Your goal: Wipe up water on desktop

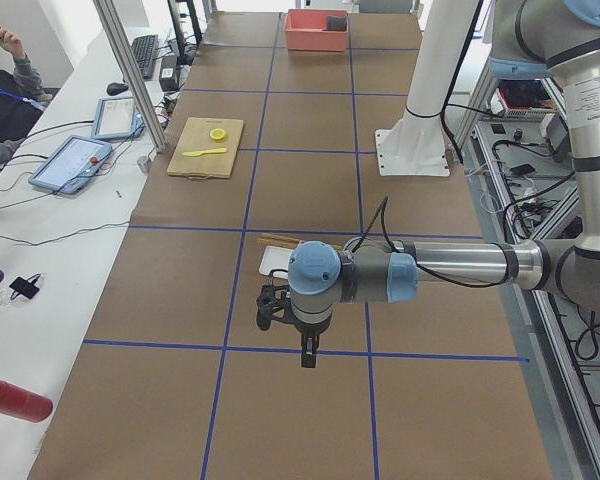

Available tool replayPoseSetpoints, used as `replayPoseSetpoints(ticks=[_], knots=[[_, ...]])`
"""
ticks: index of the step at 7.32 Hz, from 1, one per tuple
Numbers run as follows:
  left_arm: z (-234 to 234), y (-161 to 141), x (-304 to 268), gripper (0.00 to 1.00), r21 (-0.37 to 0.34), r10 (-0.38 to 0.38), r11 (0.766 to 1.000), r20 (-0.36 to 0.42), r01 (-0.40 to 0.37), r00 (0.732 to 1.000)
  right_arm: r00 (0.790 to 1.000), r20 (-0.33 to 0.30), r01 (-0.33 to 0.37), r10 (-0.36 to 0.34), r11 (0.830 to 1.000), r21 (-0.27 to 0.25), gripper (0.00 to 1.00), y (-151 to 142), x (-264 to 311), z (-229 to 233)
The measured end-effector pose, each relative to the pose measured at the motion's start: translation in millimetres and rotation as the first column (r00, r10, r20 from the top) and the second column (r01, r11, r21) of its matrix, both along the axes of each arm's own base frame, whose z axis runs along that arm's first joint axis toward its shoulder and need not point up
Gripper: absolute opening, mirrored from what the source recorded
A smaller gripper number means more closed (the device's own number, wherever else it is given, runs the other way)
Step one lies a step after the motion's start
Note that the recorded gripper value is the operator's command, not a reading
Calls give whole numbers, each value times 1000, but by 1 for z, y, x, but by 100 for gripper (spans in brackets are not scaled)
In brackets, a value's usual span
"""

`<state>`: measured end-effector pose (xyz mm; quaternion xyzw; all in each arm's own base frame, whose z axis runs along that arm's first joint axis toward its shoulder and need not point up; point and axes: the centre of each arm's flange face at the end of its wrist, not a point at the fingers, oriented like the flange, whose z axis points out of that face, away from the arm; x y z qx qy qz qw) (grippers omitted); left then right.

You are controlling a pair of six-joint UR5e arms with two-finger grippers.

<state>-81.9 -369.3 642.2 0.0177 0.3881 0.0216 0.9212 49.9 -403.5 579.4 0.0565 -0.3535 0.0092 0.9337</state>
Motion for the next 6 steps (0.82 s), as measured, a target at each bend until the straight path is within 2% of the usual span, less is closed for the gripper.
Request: replayPoseSetpoints(ticks=[6], knots=[[4, 1, 0, 99, -8, 0, 1000, 1, 0, 1000, 1000, 4, 1, -1, 1000, 1, 100, 1, 0, -1]])
